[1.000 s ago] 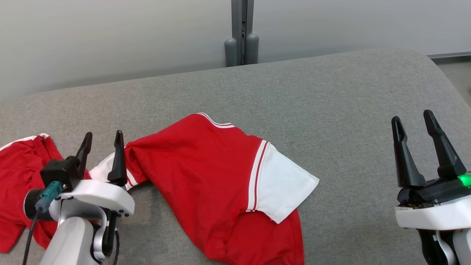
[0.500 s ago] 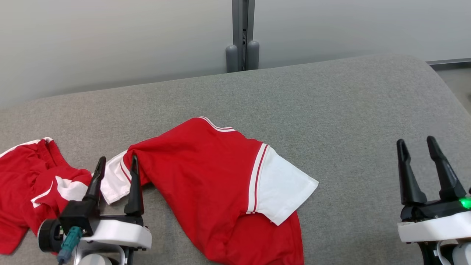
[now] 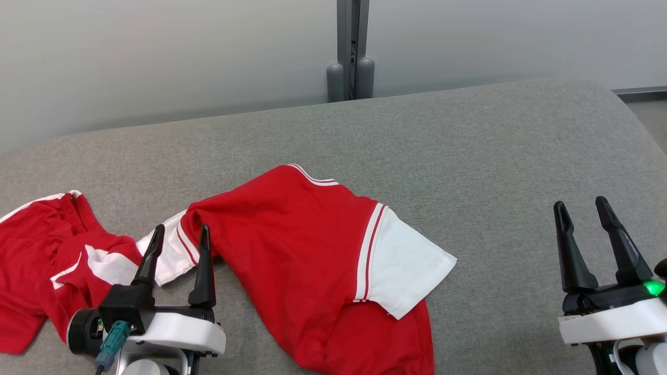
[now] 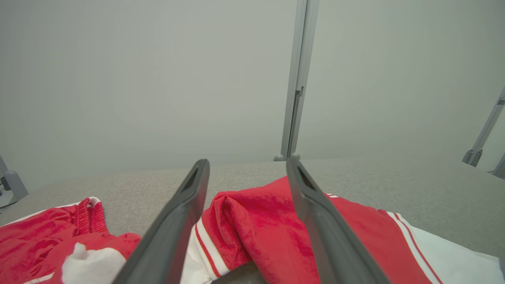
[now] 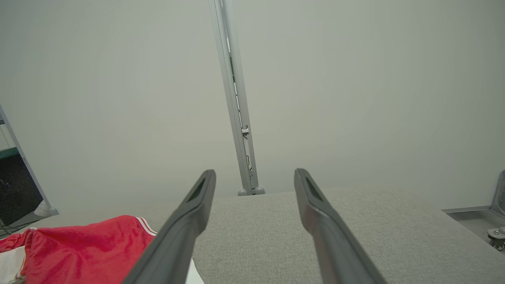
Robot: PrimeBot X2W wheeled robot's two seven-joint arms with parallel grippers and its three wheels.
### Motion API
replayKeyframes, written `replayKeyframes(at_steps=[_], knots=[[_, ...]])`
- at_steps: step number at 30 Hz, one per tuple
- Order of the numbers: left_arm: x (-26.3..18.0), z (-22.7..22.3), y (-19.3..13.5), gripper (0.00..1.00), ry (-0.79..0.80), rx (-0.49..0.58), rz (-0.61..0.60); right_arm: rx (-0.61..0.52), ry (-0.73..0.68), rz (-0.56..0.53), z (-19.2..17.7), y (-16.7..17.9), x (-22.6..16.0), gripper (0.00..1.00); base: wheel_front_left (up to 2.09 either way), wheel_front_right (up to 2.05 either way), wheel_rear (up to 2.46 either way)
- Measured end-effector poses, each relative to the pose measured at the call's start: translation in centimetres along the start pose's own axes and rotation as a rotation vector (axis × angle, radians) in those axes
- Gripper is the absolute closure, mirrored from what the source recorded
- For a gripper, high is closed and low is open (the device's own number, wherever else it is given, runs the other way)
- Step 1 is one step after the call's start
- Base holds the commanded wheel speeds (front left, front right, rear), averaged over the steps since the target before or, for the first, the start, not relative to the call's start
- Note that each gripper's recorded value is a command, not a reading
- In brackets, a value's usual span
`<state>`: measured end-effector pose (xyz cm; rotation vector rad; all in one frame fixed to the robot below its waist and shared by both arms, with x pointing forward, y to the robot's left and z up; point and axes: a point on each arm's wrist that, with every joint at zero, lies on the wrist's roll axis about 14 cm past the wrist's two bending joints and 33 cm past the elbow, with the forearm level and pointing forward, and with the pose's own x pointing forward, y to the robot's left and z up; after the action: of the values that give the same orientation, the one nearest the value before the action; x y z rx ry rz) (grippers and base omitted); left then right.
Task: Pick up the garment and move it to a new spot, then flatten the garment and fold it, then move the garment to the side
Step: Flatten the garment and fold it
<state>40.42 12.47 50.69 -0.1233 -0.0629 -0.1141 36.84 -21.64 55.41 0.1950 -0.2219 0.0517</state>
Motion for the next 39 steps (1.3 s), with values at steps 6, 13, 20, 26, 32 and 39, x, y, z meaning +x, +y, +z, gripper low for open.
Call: replayKeyframes(at_steps=[6,13,20,26,32,39], knots=[[0.5,0.0,-0.5,0.0,-0.002,-0.005,-0.015,0.001,0.001,0.001,0.0,0.0,0.1,0.0,0.0,0.0,0.0],[1.0,-0.7,-3.6,0.0,0.038,-0.016,-0.116,0.003,-0.002,0.0,0.0,-0.1,0.4,0.0,0.0,0.0,0.0],[1.2,-1.7,-6.5,0.0,0.088,-0.026,-0.2,-0.002,-0.008,-0.015,0.3,-0.5,0.2,0.0,0.0,0.0,0.0],[1.2,-3.5,-10.7,0.0,0.173,-0.029,-0.328,-0.004,-0.01,-0.034,0.5,-1.1,-0.1,0.0,0.0,0.0,0.0],[0.3,-7.2,-14.6,0.0,0.353,0.014,-0.468,-0.014,-0.02,-0.063,0.9,-2.0,-0.4,0.0,0.0,0.0,0.0],[-2.0,-11.9,-17.0,0.0,0.581,0.15,-0.604,-0.026,-0.027,-0.117,1.4,-3.6,-1.2,0.0,0.0,0.0,0.0]])
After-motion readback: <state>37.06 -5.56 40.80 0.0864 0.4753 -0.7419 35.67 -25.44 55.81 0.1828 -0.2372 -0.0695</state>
